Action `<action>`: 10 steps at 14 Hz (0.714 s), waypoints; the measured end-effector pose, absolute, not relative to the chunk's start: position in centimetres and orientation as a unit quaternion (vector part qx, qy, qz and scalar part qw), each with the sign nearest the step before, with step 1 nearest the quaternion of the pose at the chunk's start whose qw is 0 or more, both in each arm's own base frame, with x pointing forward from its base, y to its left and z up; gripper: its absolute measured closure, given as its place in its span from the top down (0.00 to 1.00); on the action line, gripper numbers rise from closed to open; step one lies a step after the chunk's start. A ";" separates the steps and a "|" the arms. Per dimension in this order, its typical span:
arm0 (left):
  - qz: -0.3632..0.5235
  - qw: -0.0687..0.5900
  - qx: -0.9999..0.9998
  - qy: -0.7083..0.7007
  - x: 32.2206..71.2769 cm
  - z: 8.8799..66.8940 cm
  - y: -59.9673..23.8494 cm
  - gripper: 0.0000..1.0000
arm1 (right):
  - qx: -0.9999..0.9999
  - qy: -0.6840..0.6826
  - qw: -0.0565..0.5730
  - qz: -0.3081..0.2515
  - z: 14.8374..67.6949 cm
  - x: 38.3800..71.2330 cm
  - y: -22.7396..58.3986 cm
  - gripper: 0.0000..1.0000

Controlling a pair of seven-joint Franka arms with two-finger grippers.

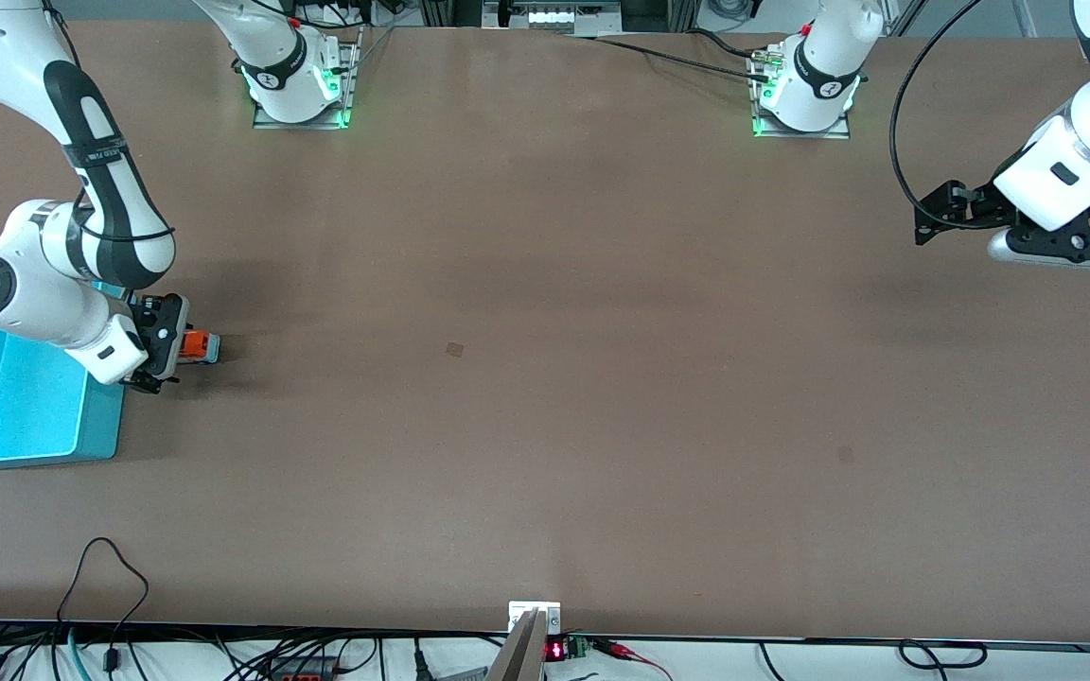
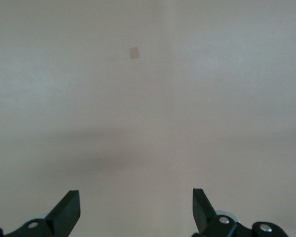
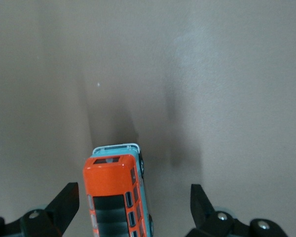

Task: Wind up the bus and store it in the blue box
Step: 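Lower the right gripper onto the bus and grasp it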

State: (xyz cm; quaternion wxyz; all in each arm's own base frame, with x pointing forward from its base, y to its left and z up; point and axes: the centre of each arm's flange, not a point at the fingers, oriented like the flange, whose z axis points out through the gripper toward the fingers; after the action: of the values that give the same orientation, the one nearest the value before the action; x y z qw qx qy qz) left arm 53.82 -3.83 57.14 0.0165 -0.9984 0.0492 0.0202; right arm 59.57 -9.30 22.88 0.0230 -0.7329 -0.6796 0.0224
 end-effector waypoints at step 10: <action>0.018 0.022 -0.998 0.062 53.7 57.6 -5.3 1.00 | -0.739 -0.672 0.034 0.027 19.9 58.6 -11.4 1.00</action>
State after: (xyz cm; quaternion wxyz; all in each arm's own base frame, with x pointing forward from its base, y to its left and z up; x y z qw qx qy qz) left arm 53.70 -5.35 57.55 0.0222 -0.9977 0.0617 0.0178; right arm 58.65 -11.40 19.88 0.0343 -0.7390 -0.6723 0.0266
